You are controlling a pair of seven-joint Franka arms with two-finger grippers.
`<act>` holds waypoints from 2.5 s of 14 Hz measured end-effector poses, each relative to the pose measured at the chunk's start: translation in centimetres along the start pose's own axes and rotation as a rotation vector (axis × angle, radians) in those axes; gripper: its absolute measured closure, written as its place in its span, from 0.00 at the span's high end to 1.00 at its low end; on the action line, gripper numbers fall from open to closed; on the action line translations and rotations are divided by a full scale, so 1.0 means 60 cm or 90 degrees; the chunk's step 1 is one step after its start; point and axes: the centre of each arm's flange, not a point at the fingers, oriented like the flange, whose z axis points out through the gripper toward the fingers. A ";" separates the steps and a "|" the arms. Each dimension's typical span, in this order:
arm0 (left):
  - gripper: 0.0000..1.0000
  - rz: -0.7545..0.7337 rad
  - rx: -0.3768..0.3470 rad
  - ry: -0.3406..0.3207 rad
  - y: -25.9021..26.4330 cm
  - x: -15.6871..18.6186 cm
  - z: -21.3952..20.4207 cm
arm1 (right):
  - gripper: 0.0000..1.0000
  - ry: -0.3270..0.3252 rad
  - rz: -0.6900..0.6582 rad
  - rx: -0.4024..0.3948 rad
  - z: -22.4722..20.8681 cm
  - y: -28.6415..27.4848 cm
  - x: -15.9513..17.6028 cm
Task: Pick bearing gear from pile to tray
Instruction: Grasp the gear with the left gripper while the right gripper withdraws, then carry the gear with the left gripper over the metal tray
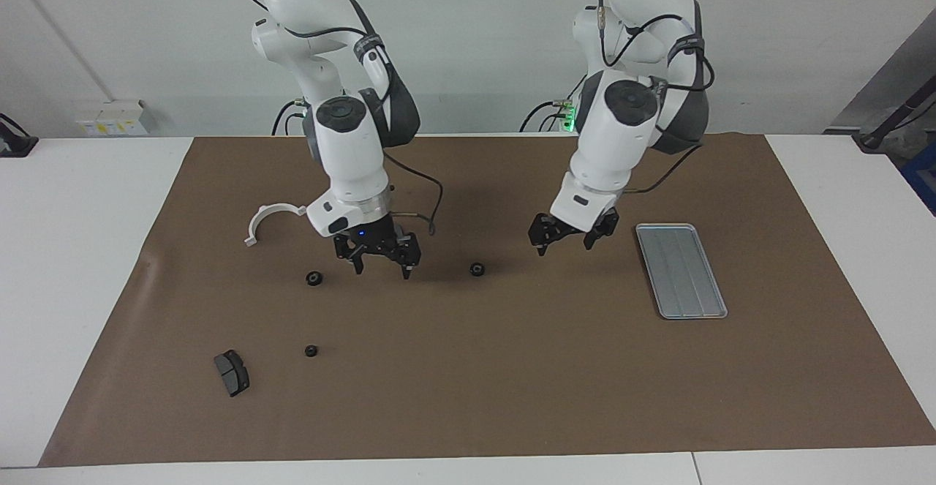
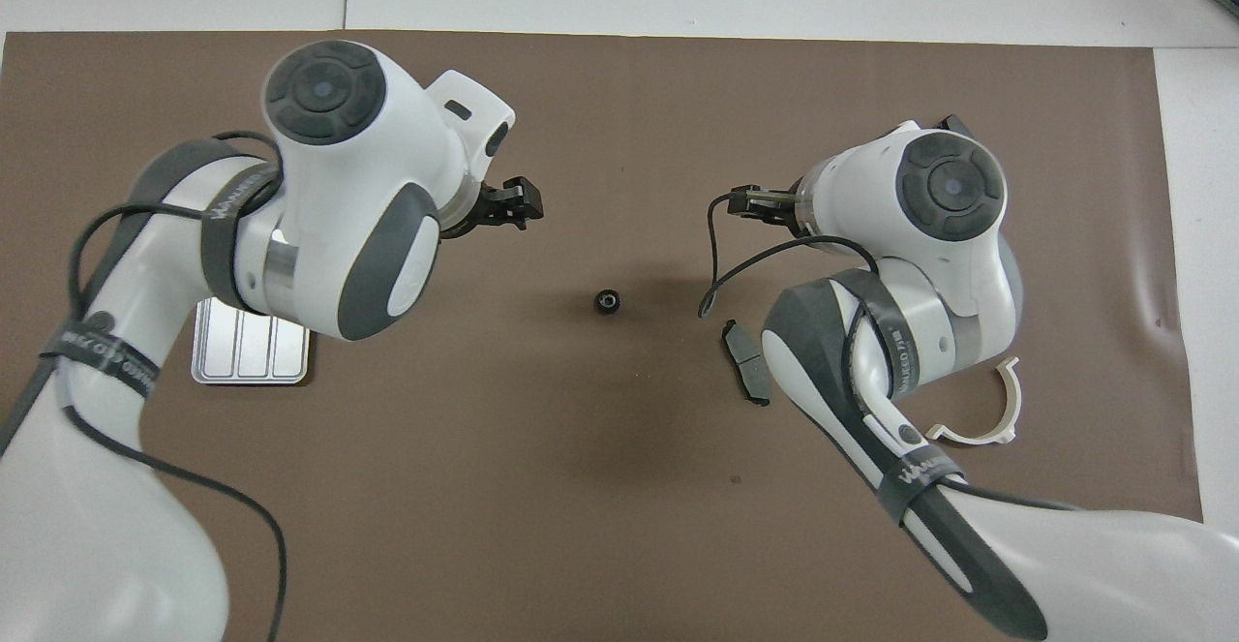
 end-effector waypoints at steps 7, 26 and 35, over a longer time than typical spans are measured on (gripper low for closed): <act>1.00 0.011 0.007 0.008 0.135 -0.047 0.099 | 1.00 0.016 -0.080 -0.014 0.041 0.130 0.068; 0.91 0.030 0.009 0.022 0.173 -0.106 0.234 | 1.00 0.007 -0.107 -0.047 0.194 0.155 0.123; 0.66 0.025 0.014 0.020 0.162 -0.107 0.250 | 0.91 0.018 -0.106 -0.047 0.210 0.154 0.146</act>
